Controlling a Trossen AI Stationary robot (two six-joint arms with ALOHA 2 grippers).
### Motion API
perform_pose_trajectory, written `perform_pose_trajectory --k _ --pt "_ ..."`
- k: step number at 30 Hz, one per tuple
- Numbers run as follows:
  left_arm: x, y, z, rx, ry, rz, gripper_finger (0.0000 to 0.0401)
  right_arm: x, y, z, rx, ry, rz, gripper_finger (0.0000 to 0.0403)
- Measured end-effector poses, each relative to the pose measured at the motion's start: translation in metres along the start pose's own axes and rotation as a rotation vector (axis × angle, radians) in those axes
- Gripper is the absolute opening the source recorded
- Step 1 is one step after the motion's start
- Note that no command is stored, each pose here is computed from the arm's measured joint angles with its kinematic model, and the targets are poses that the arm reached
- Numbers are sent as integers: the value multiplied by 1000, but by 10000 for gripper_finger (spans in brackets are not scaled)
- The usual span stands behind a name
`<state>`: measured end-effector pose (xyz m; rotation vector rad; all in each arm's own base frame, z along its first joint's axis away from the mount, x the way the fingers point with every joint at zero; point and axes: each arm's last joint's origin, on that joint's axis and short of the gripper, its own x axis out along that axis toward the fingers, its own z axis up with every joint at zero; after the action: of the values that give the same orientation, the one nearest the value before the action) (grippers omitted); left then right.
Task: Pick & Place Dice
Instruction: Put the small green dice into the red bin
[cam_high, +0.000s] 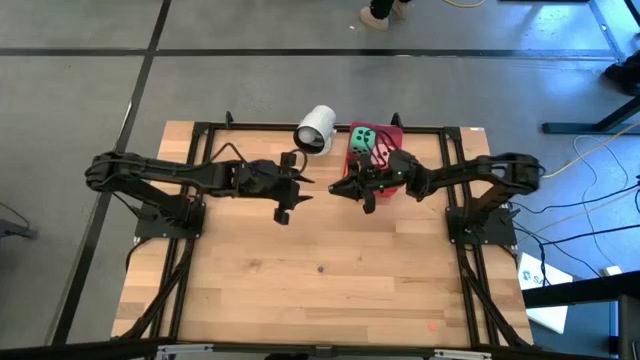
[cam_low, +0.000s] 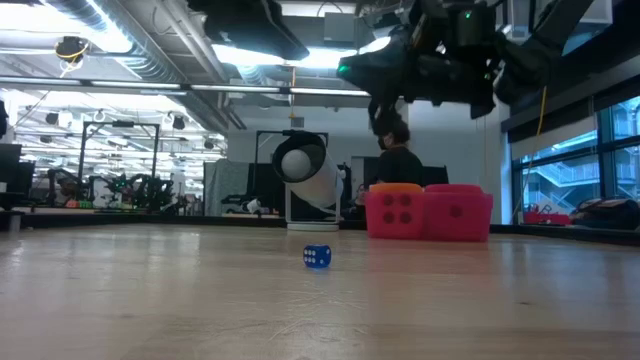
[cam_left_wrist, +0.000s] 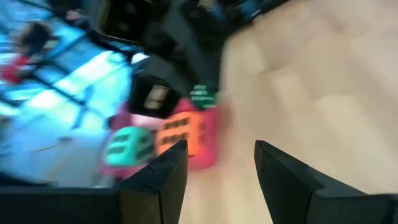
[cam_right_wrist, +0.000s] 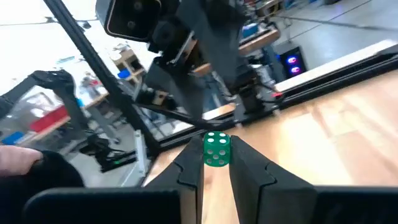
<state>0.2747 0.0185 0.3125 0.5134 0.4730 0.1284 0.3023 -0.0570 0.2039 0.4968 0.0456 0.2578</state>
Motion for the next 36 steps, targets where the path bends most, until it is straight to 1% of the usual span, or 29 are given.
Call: perform_pose_trajectory --k 3,8,11,15,19,21,24,26,32,36 --pt "-4 6 -8 -60 -46 -90 180 -10 5 10 -42 23 -75 51" --pt "0 14 -28 -149 -71 -170 177 -35 18 26 -138 66 -284 51" --pt "6 17 -44 -188 -120 -196 176 -51 24 33 -188 96 -410 51" --pt "11 23 -65 -258 -201 -204 175 -72 28 37 -222 145 -573 51" --pt "12 30 -84 -335 -238 -201 173 -92 25 38 -246 214 -760 51" --pt "12 32 -90 -367 -249 -203 173 -100 20 36 -241 254 -831 51" --pt "12 33 -96 -393 -271 -237 173 -109 13 38 -232 289 -895 51" --pt "11 34 -97 -396 -287 -265 173 -114 9 43 -217 338 -937 51" --pt "8 40 -96 -392 -356 -320 175 -120 9 80 -235 433 -1009 51" --pt "7 45 -100 -407 -365 -337 171 -122 2 101 -243 496 -1054 51"
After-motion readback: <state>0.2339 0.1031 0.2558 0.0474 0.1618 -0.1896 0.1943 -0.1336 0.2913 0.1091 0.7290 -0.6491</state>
